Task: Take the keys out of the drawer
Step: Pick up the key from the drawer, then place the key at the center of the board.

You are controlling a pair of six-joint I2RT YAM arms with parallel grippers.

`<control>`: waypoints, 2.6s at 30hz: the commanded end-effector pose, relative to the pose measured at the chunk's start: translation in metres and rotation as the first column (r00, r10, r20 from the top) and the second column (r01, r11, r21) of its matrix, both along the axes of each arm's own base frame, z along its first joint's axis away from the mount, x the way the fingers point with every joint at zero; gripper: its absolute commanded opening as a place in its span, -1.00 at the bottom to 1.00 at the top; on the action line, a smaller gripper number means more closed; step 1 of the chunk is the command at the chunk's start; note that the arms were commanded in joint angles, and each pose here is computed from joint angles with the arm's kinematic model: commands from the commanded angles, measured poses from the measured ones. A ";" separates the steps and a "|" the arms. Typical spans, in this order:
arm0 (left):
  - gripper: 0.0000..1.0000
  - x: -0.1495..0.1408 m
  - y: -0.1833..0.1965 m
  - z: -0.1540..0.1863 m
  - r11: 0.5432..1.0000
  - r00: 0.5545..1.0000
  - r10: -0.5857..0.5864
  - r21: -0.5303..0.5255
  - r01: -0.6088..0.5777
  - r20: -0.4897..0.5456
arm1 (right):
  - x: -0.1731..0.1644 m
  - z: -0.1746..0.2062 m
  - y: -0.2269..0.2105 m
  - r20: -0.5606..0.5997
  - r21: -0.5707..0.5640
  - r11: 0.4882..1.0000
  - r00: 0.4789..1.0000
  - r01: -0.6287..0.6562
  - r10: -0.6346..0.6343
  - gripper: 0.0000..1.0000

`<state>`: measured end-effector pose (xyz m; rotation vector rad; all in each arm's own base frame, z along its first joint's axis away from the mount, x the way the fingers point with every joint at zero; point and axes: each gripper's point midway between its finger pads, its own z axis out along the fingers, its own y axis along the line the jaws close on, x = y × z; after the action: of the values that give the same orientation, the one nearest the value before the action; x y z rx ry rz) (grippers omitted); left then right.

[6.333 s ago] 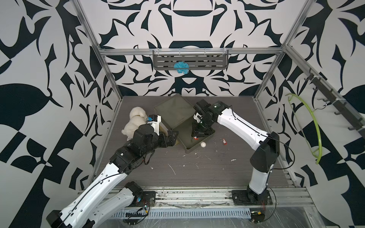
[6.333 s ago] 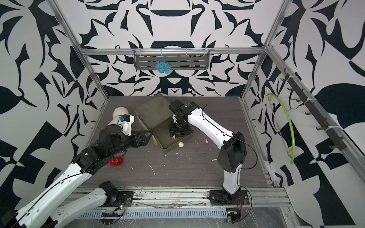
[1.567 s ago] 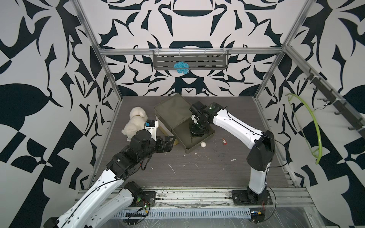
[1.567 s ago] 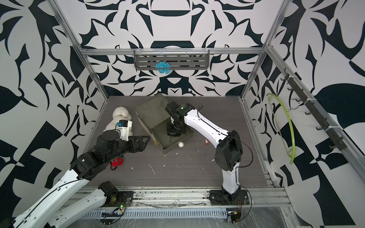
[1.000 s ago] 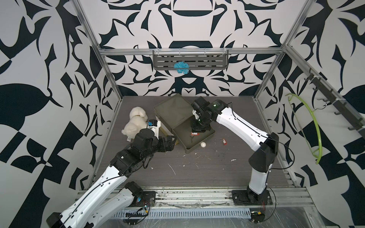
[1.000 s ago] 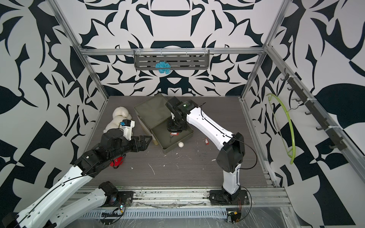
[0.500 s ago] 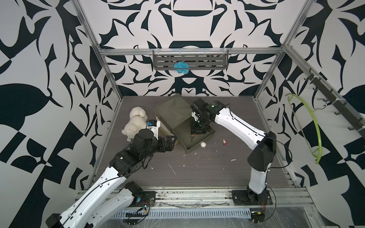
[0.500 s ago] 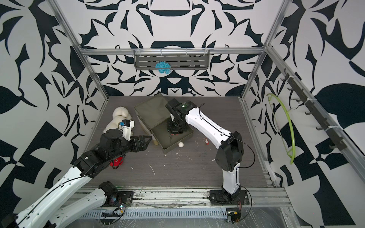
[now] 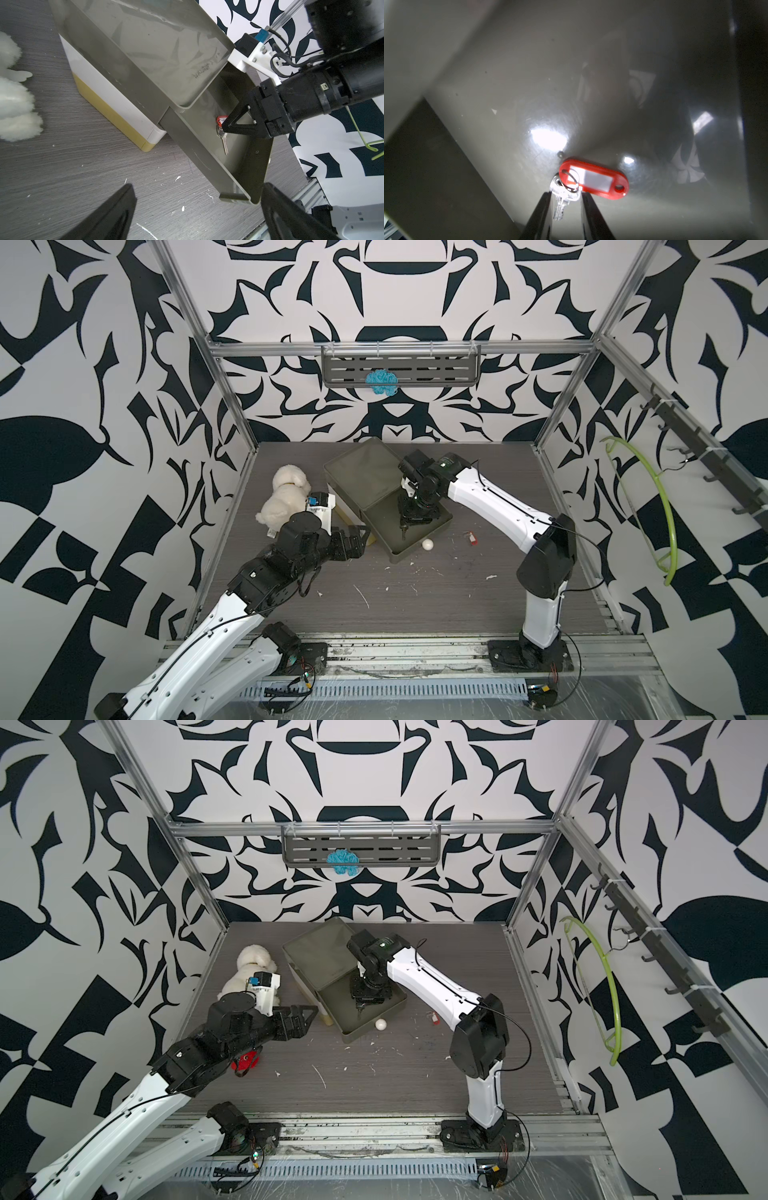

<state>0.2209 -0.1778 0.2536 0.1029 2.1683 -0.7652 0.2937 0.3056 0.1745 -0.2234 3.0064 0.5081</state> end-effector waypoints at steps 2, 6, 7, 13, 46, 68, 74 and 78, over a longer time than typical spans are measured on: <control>0.98 -0.002 0.004 -0.006 1.000 1.000 0.004 0.016 -0.004 0.002 | -0.009 -0.008 -0.007 -0.038 -0.021 1.000 0.999 0.004 -0.005 -0.41; 0.98 -0.002 0.005 -0.007 1.000 1.000 0.007 0.014 -0.007 -0.001 | -0.011 -0.012 -0.007 -0.045 -0.020 1.000 0.999 0.007 -0.008 -0.41; 0.98 -0.002 0.005 -0.007 1.000 1.000 0.007 0.013 -0.007 -0.002 | -0.011 -0.012 -0.008 -0.048 -0.021 1.000 0.999 0.010 -0.011 -0.41; 0.98 -0.004 0.007 -0.008 1.000 1.000 0.011 0.014 -0.011 -0.006 | -0.012 -0.016 -0.006 -0.048 -0.012 1.000 0.999 0.015 -0.015 -0.55; 0.99 0.004 -0.016 0.003 0.998 0.998 -0.063 -0.006 0.063 -0.014 | 0.009 0.073 -0.016 0.209 0.069 0.997 0.976 0.046 -0.060 -1.00; 0.98 0.021 -0.067 0.017 0.976 0.981 -0.167 -0.159 0.150 -0.098 | 0.012 0.130 -0.090 0.393 0.194 0.961 0.881 0.199 -0.262 -1.00; 0.98 0.027 -0.086 0.025 0.972 0.979 -0.193 -0.147 0.181 -0.069 | 0.012 0.115 -0.153 0.349 0.216 0.906 0.838 0.363 -0.419 -1.00; 0.98 0.024 -0.097 0.023 0.970 0.976 -0.209 -0.136 0.199 -0.066 | 0.011 0.097 -0.189 0.303 0.205 0.867 0.813 0.454 -0.498 -1.00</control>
<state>0.2437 -0.2666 0.2641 0.2134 2.2440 -1.0304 0.3056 0.1294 0.2701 0.3420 2.5582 0.4894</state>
